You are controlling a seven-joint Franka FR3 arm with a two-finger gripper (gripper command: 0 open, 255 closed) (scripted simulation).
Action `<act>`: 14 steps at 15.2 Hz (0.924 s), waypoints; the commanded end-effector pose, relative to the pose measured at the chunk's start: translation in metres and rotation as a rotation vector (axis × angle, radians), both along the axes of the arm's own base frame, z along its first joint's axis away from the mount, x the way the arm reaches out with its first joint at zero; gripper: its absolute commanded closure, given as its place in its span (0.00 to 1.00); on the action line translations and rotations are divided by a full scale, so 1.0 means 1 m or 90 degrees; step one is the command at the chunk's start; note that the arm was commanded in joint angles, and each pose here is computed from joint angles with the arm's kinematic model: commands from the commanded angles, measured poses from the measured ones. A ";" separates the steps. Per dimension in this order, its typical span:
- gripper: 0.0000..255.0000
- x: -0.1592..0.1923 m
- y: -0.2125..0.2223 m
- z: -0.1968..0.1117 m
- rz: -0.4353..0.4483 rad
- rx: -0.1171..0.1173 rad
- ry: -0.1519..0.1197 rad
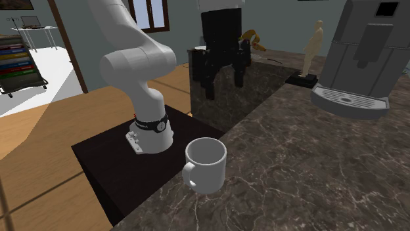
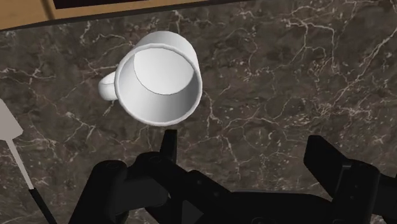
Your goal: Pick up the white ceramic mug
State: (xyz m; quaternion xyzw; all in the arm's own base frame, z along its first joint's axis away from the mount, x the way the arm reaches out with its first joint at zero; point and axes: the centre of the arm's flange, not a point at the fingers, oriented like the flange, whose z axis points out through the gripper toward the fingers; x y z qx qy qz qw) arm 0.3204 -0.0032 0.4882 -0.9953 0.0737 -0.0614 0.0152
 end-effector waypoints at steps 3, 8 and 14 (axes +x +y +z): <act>0.00 0.006 -0.005 -0.051 -0.006 -0.015 0.003; 0.00 0.013 -0.013 -0.115 -0.014 -0.035 0.009; 0.00 0.013 -0.014 -0.147 -0.015 -0.036 0.010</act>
